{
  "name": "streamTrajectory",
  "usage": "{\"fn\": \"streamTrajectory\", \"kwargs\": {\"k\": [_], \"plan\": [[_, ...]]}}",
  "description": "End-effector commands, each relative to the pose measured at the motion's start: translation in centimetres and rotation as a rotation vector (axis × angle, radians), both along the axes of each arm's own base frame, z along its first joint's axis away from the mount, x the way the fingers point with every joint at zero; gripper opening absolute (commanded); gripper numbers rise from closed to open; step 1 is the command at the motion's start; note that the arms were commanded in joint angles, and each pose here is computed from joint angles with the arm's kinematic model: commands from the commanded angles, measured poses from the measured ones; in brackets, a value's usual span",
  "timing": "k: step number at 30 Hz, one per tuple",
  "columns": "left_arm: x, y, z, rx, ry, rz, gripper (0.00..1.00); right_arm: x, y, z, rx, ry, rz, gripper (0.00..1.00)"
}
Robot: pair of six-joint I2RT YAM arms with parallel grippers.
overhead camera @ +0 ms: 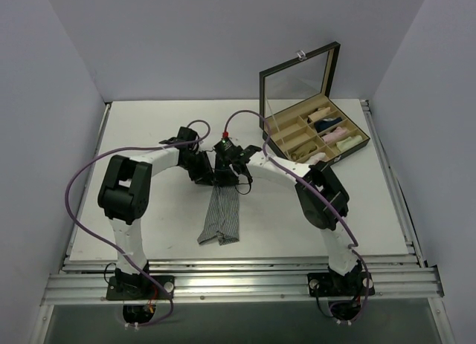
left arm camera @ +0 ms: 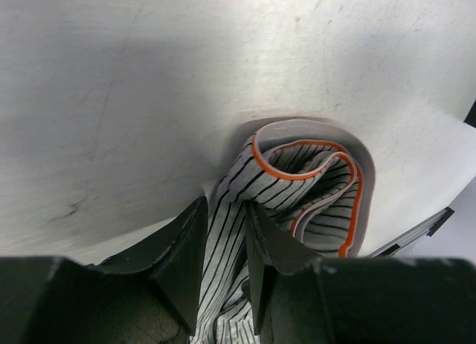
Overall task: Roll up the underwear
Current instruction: Fold the underwear
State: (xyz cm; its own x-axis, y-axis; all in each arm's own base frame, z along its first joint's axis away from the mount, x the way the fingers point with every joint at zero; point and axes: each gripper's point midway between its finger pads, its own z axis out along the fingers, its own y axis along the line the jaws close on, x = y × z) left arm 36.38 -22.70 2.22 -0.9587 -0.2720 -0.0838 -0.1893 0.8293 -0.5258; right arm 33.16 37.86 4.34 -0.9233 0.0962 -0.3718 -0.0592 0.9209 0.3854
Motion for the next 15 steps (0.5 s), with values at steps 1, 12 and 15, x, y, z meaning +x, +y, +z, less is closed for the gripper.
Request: {"fn": "streamTrajectory", "kwargs": {"k": [1, 12, 15], "plan": [[-0.7, 2.5, 1.1, 0.067, -0.008, 0.037, 0.38, 1.2, 0.9, 2.3, 0.065, -0.043, -0.005, 0.28], [-3.0, 6.1, 8.4, 0.056, -0.123, 0.047, 0.41, 2.0, -0.8, 5.8, 0.087, -0.080, -0.021, 0.31], [-6.3, 5.8, 9.0, 0.001, -0.108, 0.031, 0.41, 1.7, -1.1, 5.6, 0.079, -0.073, -0.016, 0.32]]}}
